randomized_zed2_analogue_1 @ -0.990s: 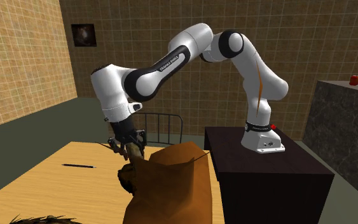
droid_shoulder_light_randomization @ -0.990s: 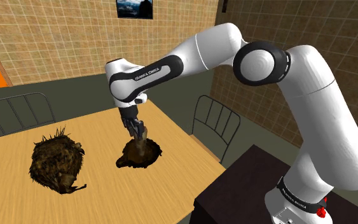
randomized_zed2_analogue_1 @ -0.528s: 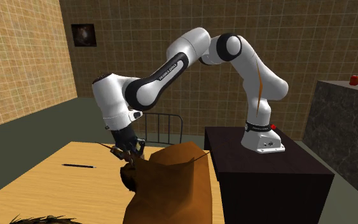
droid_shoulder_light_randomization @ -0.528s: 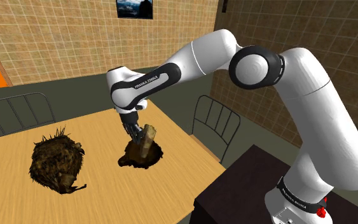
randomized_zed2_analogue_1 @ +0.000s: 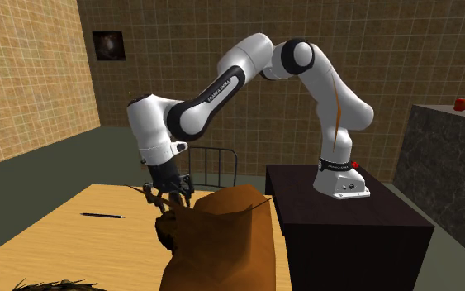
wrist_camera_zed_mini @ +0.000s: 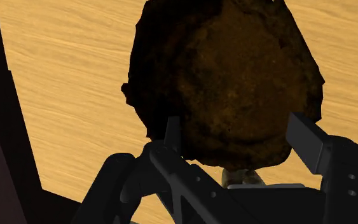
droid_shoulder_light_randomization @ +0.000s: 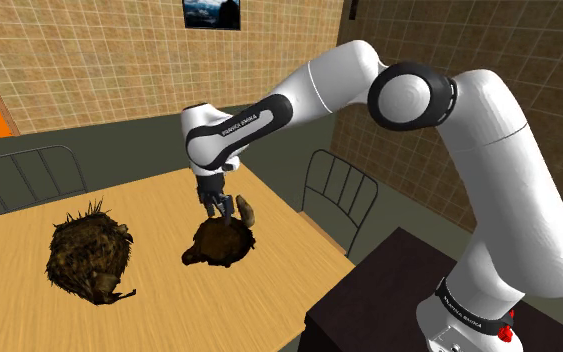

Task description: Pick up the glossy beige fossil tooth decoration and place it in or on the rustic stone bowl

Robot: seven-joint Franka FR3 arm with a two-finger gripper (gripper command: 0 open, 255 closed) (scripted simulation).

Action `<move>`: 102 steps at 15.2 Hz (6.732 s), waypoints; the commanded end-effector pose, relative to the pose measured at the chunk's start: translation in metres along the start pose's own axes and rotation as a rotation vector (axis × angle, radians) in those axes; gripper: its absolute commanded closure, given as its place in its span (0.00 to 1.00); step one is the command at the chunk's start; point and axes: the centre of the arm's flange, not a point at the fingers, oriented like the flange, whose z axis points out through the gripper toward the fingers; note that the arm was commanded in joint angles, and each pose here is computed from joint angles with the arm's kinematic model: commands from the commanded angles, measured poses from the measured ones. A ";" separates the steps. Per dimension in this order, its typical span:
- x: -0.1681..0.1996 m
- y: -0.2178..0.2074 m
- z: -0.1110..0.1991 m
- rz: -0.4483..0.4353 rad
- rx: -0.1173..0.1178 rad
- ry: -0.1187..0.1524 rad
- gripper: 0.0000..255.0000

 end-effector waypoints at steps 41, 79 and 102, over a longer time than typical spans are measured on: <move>0.171 0.021 0.029 -0.094 0.251 -0.390 1.00; 0.051 0.051 -0.070 -0.094 0.251 -0.390 1.00; 0.051 0.041 -0.020 -0.094 0.251 -0.390 0.00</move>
